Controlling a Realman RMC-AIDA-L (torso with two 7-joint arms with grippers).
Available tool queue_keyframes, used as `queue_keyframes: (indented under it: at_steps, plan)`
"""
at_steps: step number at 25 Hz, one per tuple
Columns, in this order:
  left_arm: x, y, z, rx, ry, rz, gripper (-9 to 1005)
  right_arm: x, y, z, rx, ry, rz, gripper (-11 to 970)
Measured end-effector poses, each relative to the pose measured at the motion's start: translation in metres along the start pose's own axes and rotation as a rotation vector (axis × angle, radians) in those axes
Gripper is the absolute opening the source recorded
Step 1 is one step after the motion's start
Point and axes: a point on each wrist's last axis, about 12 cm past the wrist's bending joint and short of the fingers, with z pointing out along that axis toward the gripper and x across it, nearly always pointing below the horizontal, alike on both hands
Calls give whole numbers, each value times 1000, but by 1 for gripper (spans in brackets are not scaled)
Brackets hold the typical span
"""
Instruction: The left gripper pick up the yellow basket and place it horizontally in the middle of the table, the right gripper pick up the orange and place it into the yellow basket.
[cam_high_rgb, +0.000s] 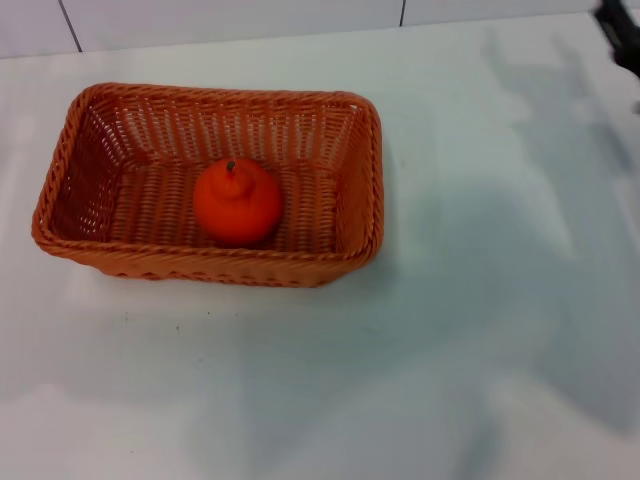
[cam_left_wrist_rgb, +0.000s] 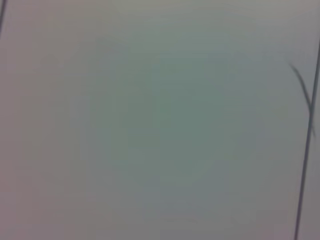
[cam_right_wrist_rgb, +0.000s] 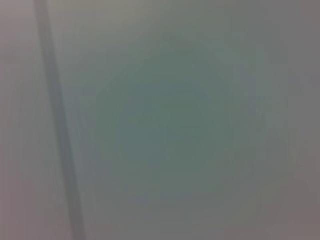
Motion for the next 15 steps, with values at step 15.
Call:
queue_keyframes:
  at_steps: [15]
  plan:
    - [21, -4, -35, -2, -88, 110, 832, -3, 44, -40, -189, -3, -7, 950]
